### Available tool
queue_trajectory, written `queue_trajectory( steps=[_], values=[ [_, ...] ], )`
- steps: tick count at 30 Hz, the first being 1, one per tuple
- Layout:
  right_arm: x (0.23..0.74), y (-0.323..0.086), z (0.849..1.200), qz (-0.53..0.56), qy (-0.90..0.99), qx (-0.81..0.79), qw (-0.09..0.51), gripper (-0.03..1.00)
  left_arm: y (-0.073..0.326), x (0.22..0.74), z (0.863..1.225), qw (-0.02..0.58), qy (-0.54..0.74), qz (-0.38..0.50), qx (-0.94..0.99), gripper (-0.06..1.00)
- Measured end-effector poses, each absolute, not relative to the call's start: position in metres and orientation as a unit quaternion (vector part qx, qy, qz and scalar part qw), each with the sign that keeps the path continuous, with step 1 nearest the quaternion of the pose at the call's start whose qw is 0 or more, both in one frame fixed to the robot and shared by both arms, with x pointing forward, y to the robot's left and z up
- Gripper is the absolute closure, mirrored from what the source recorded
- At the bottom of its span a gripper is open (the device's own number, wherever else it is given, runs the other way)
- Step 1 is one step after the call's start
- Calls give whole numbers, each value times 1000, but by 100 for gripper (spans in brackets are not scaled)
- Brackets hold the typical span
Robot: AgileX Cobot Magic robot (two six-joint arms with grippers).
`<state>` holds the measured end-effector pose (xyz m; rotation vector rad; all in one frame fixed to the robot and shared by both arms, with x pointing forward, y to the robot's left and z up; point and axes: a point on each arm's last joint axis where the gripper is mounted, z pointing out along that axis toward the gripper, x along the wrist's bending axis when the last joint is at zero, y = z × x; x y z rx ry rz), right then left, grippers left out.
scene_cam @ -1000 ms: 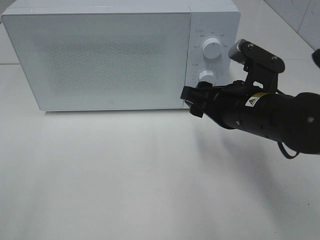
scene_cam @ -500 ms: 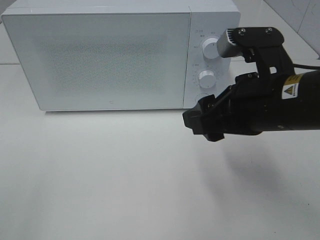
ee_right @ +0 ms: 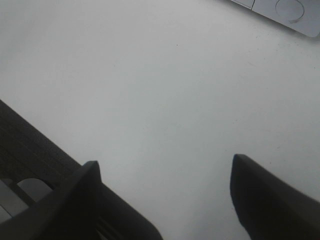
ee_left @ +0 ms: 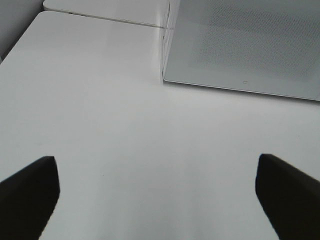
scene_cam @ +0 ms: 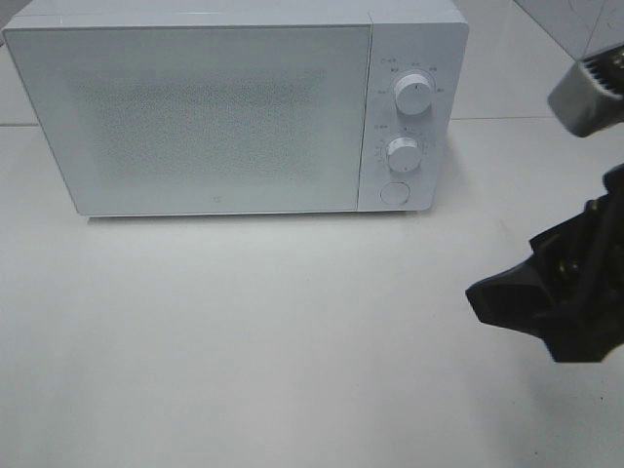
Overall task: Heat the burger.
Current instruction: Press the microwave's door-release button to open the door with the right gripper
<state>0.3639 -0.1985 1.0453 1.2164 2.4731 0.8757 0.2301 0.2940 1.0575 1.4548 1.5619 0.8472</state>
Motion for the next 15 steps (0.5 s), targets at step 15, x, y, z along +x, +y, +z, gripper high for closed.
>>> queue_trajectory(
  steps=[15],
  values=[
    [303, -253, 1092, 442, 772, 395, 230, 29, 294, 230, 1058, 410, 620, 336, 578, -4]
  ],
)
